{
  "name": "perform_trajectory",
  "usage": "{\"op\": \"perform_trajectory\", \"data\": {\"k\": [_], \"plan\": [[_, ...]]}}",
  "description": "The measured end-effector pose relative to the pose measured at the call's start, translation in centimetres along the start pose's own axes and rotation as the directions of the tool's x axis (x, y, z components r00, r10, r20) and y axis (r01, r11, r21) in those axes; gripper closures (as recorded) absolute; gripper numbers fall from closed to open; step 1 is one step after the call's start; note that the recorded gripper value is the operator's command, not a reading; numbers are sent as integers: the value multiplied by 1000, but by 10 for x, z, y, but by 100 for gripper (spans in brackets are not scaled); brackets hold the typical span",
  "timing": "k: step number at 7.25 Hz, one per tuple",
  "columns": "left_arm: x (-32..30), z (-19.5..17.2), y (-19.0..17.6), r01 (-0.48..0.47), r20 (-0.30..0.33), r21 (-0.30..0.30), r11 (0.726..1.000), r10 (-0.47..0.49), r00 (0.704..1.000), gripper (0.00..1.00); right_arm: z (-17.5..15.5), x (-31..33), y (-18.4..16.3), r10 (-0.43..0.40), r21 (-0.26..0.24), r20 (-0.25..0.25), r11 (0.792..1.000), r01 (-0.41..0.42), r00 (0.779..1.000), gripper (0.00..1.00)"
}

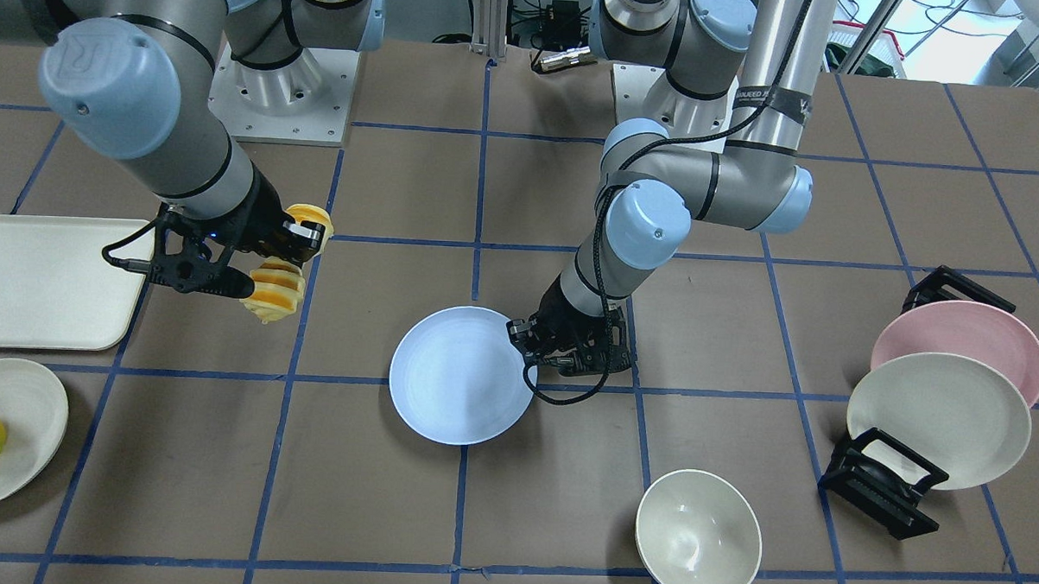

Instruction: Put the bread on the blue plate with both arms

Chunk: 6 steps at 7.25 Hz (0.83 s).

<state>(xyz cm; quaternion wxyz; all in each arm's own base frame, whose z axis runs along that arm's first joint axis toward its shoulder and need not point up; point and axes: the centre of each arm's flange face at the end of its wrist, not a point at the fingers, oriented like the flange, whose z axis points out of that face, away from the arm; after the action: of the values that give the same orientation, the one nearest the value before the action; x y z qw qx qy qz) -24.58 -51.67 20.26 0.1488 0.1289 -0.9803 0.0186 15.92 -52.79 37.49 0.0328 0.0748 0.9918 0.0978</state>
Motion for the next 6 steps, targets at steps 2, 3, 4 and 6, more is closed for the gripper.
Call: {"op": "perform_trajectory", "data": {"k": [2,3,4,6], "plan": [[3,5,14,32,-16,26,999,-31,999,0,20,-36,-2,-56,27,-8,998,56,998,100],[6,2,19,14,-19,35,999,-13,1000,0,33,-61,-5,-98,45,-13,994,99,995,100],[5,-7,15,-6,-23,55,998,7,1000,0,45,-79,-6,-130,56,-16,990,130,991,100],[-14,-54,-13,-61,26,106,992,59,998,0,65,-105,-10,-173,73,-12,982,173,985,100]]}}
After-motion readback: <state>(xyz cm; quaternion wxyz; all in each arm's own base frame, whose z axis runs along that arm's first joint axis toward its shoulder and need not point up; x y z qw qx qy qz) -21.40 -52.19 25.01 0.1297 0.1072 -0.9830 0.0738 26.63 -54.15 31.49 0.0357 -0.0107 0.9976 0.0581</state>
